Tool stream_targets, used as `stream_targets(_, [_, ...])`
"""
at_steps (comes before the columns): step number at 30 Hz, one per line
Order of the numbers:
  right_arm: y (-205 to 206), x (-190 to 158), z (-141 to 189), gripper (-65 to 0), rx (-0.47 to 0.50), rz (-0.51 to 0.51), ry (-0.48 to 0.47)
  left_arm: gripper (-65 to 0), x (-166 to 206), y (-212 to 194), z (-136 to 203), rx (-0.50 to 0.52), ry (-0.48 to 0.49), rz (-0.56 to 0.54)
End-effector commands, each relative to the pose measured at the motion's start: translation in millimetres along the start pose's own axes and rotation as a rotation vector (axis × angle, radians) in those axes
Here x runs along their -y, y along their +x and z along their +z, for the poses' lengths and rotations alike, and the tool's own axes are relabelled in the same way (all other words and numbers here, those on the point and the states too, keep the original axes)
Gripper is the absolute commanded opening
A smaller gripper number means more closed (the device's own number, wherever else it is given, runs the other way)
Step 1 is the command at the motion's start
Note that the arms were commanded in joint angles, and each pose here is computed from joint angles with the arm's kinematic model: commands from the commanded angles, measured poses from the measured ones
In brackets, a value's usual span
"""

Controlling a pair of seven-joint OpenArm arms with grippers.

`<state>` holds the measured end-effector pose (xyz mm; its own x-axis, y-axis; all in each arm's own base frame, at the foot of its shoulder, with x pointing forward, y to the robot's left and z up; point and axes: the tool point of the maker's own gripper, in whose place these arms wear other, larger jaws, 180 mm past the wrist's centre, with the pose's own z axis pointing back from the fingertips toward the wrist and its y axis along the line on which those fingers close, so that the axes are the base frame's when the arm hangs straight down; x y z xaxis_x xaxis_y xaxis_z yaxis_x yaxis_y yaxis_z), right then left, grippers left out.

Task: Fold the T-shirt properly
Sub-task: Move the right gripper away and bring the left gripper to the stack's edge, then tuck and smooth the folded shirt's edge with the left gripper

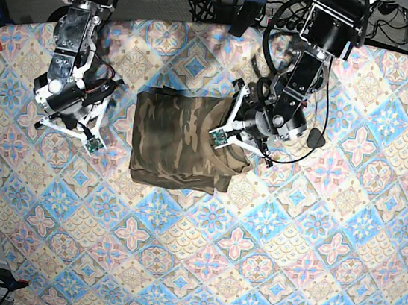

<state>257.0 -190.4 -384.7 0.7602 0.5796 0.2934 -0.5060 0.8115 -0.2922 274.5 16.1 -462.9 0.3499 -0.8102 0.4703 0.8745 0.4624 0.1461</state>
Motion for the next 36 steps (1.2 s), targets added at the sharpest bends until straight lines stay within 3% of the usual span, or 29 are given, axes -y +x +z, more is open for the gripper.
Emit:
stream_targets(1, [9, 10, 6, -62.3, 0.032, 0.004, -0.031, -65.0, -14, 23, 1, 0.053, 0.025, 0.006])
stream_targets(12, [-22, -4, 2, -62.3, -0.035, 0.022, -0.004, -65.0, -60, 67, 0, 0.095, 0.070, -0.016])
stream_targets(15, [-32, -11, 1, -62.3, -0.056, 0.024, 0.011, -65.0, -60, 81, -14, 0.128, 0.027, 0.002])
stream_targets(24, [-49, -26, -1, -62.2, -0.073, 0.031, 0.044, -65.0, -68, 121, -64, 0.252, -0.059, 0.176])
stream_targets(29, [-55, -25, -1, -62.2, -0.086, 0.039, 0.042, -65.0, -106, 156, -53, 0.358, 0.074, 0.205])
stream_targets(32, [-60, -28, -1, -62.1, -0.096, 0.039, 0.049, -65.0, -116, 165, -48, 0.379, 0.098, 0.185])
stream_targets(36, [-60, -28, -1, -62.1, -0.096, 0.039, 0.049, -65.0, -124, 188, -36, 0.520, 0.115, 0.178])
